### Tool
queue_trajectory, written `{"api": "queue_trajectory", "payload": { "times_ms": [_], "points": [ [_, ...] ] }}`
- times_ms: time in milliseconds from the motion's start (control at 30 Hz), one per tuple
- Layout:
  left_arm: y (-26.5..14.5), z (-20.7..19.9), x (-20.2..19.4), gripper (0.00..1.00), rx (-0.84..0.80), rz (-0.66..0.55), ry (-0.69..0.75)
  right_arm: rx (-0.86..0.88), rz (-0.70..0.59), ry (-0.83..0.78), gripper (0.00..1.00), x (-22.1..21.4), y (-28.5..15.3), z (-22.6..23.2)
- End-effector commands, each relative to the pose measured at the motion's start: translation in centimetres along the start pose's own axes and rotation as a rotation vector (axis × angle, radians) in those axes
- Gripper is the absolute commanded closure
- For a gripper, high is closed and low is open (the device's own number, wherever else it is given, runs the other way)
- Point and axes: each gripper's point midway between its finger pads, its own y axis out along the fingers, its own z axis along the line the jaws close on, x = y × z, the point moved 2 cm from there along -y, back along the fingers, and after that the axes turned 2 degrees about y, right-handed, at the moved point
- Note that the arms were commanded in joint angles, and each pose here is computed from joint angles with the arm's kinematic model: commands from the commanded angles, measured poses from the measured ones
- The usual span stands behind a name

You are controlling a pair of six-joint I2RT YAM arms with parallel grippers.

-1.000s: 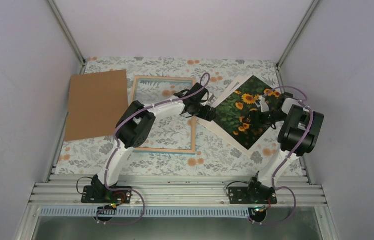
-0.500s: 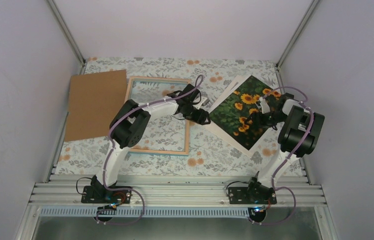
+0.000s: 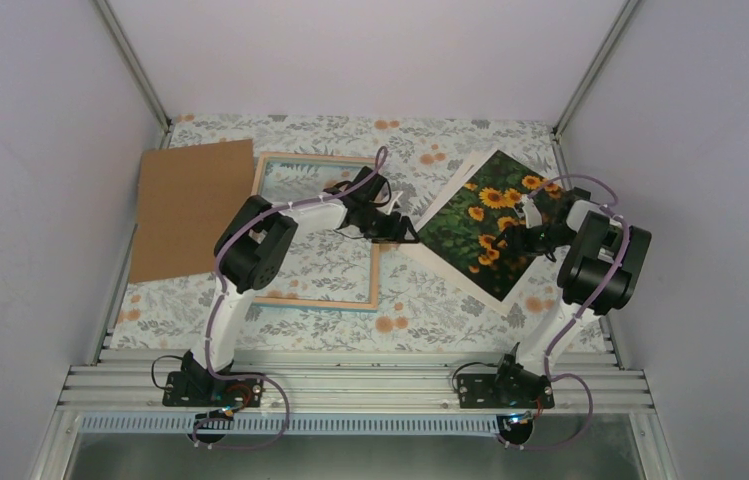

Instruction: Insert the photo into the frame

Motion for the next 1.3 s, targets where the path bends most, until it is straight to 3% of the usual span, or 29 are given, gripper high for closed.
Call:
{"api": "queue_trajectory", "payload": {
  "times_ms": [0, 233, 467, 900, 967, 1100, 1267],
  "points": [
    [0.1, 0.4, -2.0, 0.35, 0.07, 0.067, -0.131, -0.177, 0.355, 0.128, 0.36, -9.2, 4.0, -4.4],
    [-1.4, 2.7, -5.9, 0.33, 0.21, 0.089, -0.27, -0.194, 0.35, 0.124, 0.36, -9.1, 3.8, -4.6],
    [1.9, 3.7, -6.6, 0.34, 0.146, 0.166, -0.284, -0.19, 0.362, 0.129, 0.37, -9.7, 4.1, -4.4],
    [-1.5, -2.4, -0.9, 0.38, -0.156, -0.094, -0.1, -0.175, 0.374, 0.132, 0.38, -10.7, 4.6, -3.8],
    [-1.6, -1.6, -0.7, 0.37, -0.094, -0.112, -0.122, -0.178, 0.373, 0.133, 0.38, -10.7, 4.6, -3.9],
    [-1.5, 2.3, -1.3, 0.33, 0.184, -0.059, -0.224, -0.188, 0.366, 0.129, 0.38, -10.5, 4.4, -3.9],
    [-0.6, 4.5, -3.0, 0.32, 0.324, 0.004, -0.236, -0.197, 0.37, 0.131, 0.38, -10.5, 4.3, -4.1]
  ]
}}
